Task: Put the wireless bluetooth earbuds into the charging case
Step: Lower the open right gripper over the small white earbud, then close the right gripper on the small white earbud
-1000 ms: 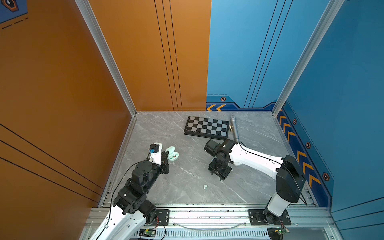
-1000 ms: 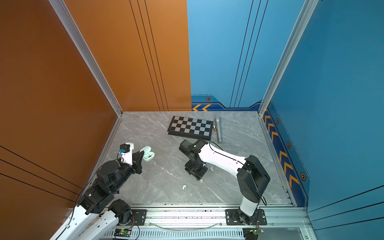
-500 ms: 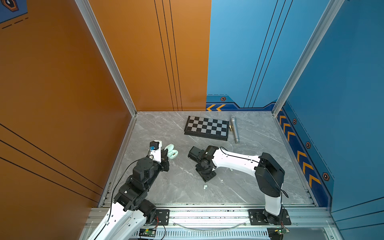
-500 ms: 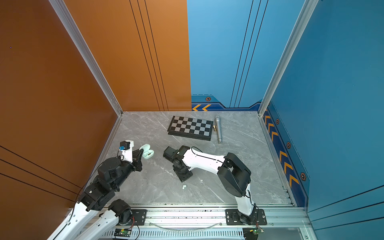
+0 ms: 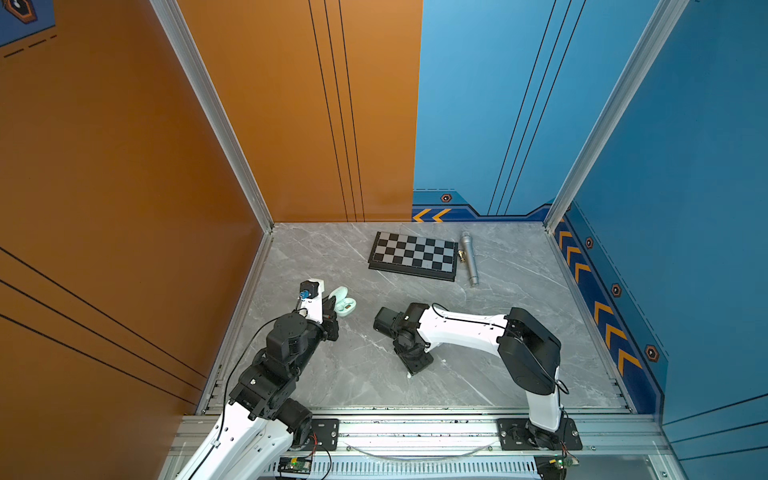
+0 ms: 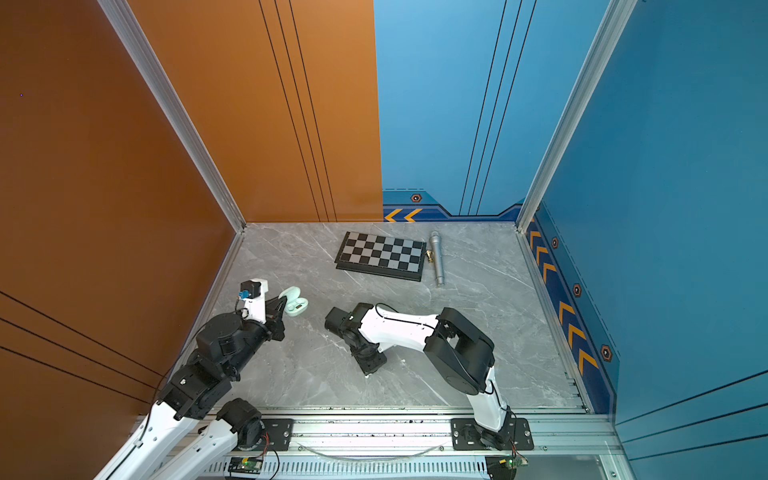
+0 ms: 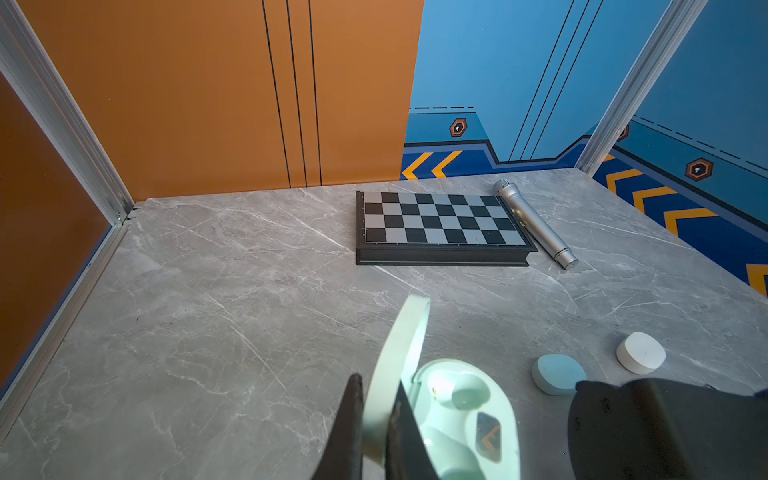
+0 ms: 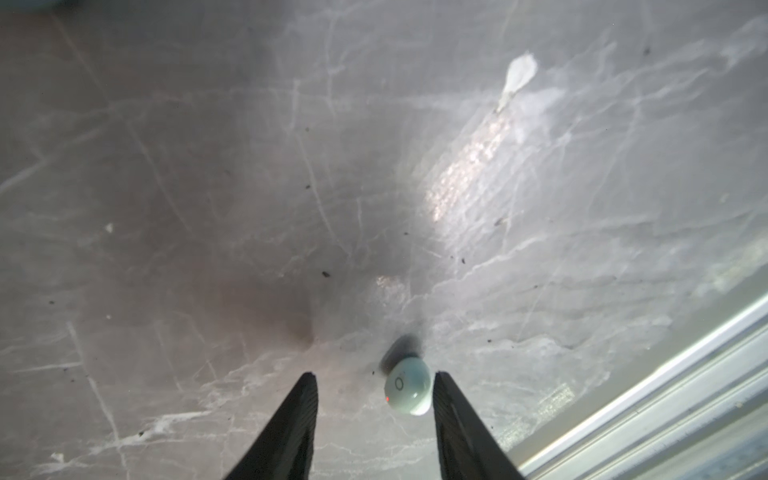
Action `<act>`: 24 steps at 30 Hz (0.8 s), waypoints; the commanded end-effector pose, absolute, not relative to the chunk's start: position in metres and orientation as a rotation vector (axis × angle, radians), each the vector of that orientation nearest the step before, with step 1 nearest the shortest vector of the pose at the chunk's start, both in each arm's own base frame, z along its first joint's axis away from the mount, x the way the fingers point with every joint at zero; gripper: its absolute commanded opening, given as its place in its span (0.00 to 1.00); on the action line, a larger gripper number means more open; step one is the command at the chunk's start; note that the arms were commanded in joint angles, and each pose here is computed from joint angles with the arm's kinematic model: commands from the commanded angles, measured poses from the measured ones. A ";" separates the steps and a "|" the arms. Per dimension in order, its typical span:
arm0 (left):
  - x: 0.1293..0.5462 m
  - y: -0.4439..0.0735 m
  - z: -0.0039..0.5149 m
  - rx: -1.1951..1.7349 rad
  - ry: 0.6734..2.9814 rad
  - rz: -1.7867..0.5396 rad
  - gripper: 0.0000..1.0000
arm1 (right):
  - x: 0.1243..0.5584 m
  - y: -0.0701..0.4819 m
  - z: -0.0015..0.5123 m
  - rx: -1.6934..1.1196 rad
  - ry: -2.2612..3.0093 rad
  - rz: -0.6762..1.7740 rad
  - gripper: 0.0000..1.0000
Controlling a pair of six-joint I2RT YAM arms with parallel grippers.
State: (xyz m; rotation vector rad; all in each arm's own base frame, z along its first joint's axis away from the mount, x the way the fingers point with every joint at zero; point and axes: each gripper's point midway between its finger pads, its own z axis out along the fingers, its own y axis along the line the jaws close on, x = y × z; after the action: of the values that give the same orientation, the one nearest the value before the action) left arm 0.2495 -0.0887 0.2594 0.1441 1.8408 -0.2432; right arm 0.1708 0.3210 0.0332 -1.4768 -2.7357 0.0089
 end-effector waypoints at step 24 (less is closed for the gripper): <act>0.251 -0.083 0.267 0.165 1.818 -0.226 0.00 | 0.172 0.330 0.016 -1.483 -2.782 0.072 0.37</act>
State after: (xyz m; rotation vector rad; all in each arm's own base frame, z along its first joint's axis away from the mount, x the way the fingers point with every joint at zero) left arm 0.2524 -0.0843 0.2571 0.1541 1.8491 -0.2237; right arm 0.1722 0.3310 0.0204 -1.4832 -2.7575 0.0329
